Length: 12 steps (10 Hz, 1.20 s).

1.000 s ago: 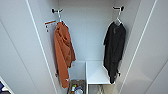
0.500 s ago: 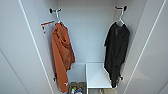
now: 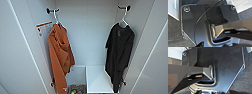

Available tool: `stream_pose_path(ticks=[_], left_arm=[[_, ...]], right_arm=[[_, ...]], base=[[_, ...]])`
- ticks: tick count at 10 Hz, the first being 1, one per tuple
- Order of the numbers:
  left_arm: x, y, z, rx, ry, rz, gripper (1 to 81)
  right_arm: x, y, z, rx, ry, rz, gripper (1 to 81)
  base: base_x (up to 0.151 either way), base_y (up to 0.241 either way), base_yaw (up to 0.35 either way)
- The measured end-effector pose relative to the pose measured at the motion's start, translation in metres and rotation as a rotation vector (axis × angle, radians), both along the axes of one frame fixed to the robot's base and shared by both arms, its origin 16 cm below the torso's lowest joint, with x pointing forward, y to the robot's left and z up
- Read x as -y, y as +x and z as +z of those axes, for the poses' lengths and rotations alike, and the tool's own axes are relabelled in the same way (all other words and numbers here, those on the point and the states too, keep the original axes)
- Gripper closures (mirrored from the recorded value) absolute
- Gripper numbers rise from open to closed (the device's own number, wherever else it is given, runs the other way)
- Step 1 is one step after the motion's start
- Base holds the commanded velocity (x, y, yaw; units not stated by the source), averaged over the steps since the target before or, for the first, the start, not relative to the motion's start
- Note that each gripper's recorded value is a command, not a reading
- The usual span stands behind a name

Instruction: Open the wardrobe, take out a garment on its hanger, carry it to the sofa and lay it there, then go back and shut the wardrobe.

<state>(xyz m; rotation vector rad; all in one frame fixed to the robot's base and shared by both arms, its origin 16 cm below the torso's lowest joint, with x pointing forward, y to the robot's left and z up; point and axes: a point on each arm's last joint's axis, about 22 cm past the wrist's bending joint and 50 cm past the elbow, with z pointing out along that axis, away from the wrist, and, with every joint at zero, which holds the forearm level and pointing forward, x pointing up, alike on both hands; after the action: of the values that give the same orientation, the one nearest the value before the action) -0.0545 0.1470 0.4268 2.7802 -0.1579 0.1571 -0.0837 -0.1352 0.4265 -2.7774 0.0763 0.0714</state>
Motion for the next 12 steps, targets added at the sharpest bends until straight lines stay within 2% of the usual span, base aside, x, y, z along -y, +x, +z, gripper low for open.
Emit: stream_pose_path(ticks=[9, 12], left_arm=[[0.0004, 0.0001, 0.0001, 0.000, 0.000, 0.000, 1.0], [0.0004, 0.0095, -0.0005, 0.010, -0.001, 0.002, 1.0]], right_arm=[[0.0009, -0.0002, -0.0002, 0.000, -0.002, 0.000, 1.0], [0.0012, 0.0072, -0.0008, 0.006, -0.002, -0.001, 1.0]], base=[[0.126, 0.000, 0.000], [0.031, 0.000, 0.000]])
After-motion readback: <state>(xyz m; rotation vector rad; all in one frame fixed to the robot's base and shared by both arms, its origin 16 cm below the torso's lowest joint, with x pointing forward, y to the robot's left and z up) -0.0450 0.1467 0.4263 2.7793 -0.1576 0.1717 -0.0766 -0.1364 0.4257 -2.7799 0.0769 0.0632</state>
